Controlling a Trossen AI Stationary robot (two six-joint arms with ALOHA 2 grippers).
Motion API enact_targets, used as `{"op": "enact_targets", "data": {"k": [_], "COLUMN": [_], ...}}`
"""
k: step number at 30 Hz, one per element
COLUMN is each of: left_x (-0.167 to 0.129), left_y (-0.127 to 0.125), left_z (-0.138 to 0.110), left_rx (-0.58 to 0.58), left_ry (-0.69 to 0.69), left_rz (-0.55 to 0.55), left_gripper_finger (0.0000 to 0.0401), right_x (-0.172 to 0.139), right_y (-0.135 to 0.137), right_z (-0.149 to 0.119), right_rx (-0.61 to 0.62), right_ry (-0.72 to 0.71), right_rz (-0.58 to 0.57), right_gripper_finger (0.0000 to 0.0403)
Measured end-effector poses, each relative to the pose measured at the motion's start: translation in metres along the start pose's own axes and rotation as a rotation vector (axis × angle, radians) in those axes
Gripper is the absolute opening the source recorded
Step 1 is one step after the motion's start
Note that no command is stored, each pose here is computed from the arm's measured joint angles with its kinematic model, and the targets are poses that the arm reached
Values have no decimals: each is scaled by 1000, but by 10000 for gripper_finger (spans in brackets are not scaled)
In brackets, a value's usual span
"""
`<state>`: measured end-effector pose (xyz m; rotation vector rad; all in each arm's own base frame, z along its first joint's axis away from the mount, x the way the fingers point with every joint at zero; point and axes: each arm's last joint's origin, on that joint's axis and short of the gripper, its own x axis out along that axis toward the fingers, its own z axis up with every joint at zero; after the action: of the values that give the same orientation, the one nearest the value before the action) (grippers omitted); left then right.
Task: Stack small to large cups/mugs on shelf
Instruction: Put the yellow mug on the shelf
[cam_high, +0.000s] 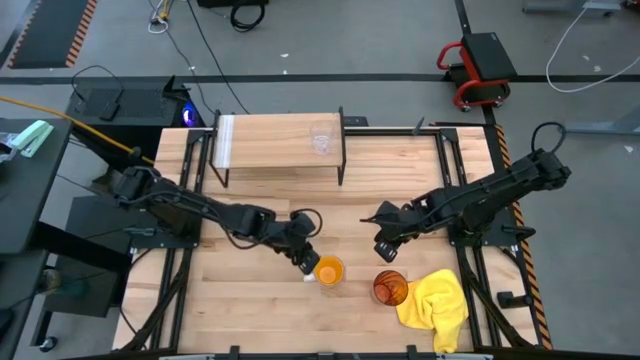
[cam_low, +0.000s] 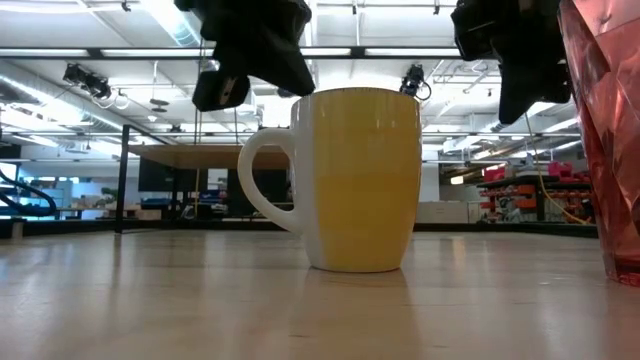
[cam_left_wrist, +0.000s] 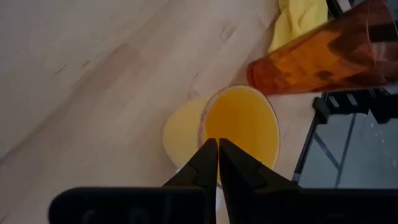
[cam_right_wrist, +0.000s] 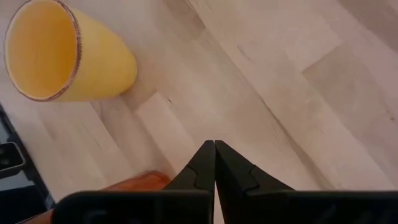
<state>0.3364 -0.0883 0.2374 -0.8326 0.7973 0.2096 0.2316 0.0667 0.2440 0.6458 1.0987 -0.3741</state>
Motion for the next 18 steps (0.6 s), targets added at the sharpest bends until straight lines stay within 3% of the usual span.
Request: {"op": "enact_targets", "data": {"k": [8,18], "left_x": [1,4], "left_y": [4,5], "left_z": [5,4], "left_rx": [-33,-37], "left_ry": [-8,-9], "left_rz": [9,15], "left_gripper_finger": [18,18], "right_x": [0,-10], "right_y": [1,15], "right_z": [1,18], "right_rx": [-29,-48], "right_ry": [-16,-80], "right_rz": [10,171], "right_gripper_finger": [23,18]}}
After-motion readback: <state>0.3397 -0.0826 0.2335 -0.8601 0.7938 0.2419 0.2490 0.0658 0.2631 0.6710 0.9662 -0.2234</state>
